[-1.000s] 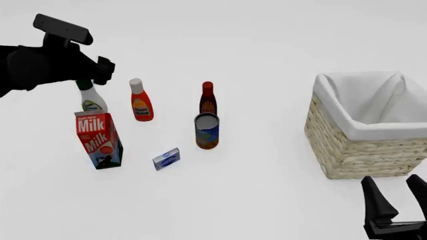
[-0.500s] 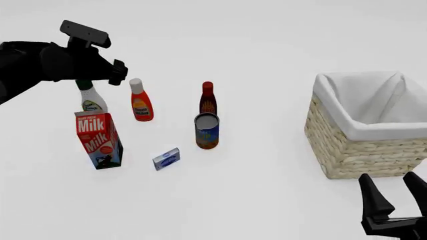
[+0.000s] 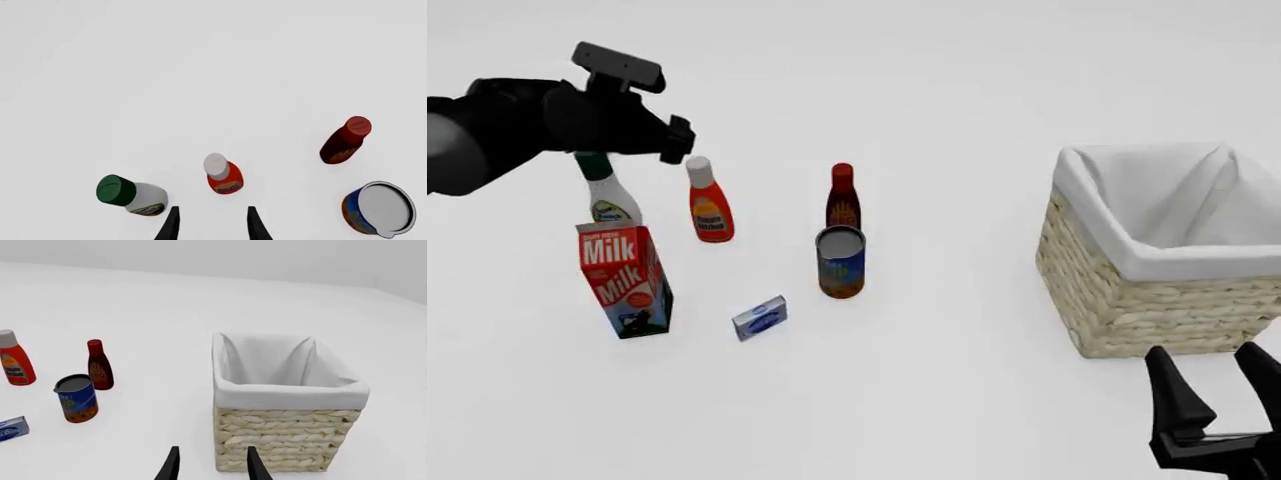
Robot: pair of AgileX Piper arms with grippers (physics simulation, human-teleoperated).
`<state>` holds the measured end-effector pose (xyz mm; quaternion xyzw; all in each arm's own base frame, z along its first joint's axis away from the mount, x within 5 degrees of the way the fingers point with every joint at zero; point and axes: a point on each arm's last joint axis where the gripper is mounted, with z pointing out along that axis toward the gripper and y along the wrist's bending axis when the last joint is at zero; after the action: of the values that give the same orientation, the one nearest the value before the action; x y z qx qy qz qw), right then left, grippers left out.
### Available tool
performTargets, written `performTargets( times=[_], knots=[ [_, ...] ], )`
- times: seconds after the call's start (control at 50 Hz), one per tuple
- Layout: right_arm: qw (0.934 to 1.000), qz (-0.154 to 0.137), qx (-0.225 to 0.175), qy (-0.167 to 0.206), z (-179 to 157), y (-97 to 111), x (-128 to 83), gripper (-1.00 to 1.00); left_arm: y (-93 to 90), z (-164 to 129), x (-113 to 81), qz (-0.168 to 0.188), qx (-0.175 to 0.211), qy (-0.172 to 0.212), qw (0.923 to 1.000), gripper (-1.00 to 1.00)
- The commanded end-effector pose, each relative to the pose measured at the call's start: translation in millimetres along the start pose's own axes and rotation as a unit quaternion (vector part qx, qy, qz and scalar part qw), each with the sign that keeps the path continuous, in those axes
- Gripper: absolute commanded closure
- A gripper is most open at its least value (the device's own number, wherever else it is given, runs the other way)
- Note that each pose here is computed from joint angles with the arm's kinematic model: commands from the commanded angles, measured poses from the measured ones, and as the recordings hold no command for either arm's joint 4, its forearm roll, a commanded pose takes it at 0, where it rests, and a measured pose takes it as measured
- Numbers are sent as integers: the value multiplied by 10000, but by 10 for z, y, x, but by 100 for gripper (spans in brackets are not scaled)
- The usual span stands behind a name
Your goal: Pick the ketchup and place it in the basket.
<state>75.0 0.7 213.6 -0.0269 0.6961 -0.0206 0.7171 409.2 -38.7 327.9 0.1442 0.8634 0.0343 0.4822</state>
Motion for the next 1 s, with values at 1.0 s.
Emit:
performTargets(
  times=[1.0],
  knots=[
    [9999, -10, 14, 131, 92, -3, 14, -100, -30, 645, -47, -107, 54, 77, 9999, -100]
  ],
)
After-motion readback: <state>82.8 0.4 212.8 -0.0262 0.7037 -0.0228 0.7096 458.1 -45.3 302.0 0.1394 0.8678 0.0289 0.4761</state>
